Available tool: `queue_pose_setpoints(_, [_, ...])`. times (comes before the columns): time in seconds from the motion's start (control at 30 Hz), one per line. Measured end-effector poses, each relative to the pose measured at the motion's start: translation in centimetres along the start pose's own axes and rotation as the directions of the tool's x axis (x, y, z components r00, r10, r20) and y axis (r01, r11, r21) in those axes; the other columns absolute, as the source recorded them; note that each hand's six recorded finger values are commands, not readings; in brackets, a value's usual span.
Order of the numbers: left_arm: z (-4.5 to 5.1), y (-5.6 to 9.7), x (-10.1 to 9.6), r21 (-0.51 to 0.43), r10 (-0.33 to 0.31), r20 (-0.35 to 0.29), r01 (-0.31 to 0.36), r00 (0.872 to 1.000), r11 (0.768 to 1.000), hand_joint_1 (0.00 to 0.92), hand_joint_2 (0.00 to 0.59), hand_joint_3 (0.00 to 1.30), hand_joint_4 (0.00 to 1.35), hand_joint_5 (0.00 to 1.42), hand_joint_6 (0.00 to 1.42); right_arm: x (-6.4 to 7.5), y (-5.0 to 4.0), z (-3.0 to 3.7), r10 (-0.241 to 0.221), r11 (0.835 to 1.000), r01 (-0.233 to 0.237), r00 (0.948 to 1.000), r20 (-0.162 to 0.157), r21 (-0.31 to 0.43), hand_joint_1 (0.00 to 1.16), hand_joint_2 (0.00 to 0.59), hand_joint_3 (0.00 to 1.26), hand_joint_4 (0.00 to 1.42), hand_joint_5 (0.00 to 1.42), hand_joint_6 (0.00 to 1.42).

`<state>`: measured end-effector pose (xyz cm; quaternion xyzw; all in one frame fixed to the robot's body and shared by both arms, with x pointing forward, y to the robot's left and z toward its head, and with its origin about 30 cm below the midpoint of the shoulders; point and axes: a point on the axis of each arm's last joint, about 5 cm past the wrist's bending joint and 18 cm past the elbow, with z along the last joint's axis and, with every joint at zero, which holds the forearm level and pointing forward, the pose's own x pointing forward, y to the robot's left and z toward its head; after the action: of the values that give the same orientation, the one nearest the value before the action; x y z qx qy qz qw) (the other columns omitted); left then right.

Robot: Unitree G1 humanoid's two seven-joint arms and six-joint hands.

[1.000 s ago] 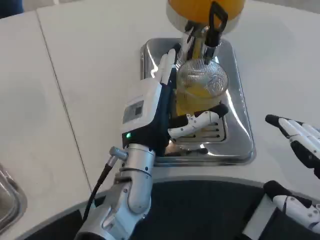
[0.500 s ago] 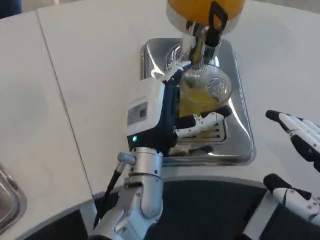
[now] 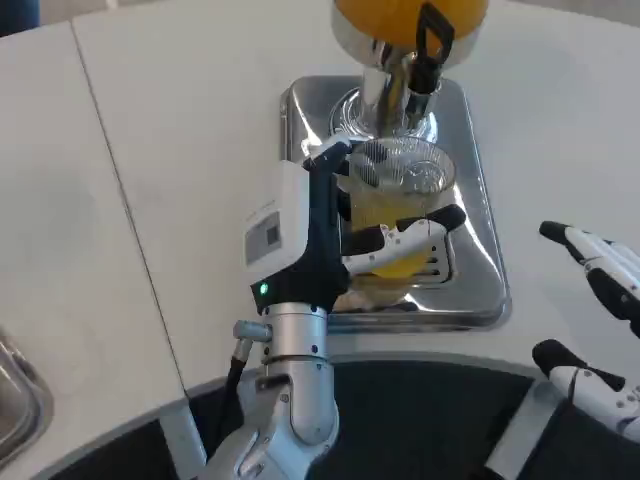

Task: Grasp the cup under the faucet to collect the drink, then remove the cup.

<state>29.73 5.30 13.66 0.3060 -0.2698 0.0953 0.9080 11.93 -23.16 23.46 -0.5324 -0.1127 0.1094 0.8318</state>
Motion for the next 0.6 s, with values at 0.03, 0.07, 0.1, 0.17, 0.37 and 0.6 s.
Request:
queue_pose_setpoints(0.03, [-0.01,0.0,0.0,0.000,0.001,-0.001,-0.001,1.000,1.000,0.711,0.000,1.10,1.20,1.39,1.42,0.0,0.00,0.02,0.000,1.000,0.000,1.0000,0.001,0.001,0.25,0.453,0.00,0.00,0.00,0.00])
queue_pose_setpoints(0.07, [-0.04,0.1,0.0,0.000,0.004,-0.002,-0.004,1.000,1.000,0.714,0.000,1.11,1.19,1.38,1.42,0.1,0.00,0.04,0.001,1.000,-0.001,1.0000,0.001,0.003,0.25,0.453,0.00,0.00,0.00,0.00])
queue_pose_setpoints(0.1, [-0.07,0.1,0.0,0.000,0.006,-0.004,-0.006,1.000,1.000,0.714,0.000,1.11,1.19,1.38,1.42,0.2,0.01,0.05,0.001,1.000,-0.001,1.0000,0.002,0.004,0.25,0.453,0.00,0.00,0.00,0.00])
queue_pose_setpoints(0.17, [-0.15,0.2,0.1,0.001,0.011,-0.007,-0.011,1.000,1.000,0.724,0.000,1.12,1.19,1.37,1.42,0.2,0.05,0.06,0.003,1.000,-0.003,1.0000,0.000,0.009,0.25,0.452,0.00,0.00,0.00,0.00])
queue_pose_setpoints(0.37, [-0.38,1.1,0.3,0.005,0.031,0.008,-0.031,0.999,0.999,0.746,0.000,1.13,1.16,1.34,1.42,0.3,0.19,0.11,0.011,1.000,-0.011,0.9999,0.003,0.015,0.26,0.452,0.00,0.00,0.00,0.00])
queue_pose_setpoints(0.6, [-1.29,2.7,0.3,0.029,0.058,0.013,-0.058,0.998,0.998,0.772,0.000,1.13,1.15,1.31,1.42,0.3,0.29,0.29,0.016,1.000,-0.016,0.9998,0.014,0.019,0.25,0.456,0.00,0.00,0.00,0.00])
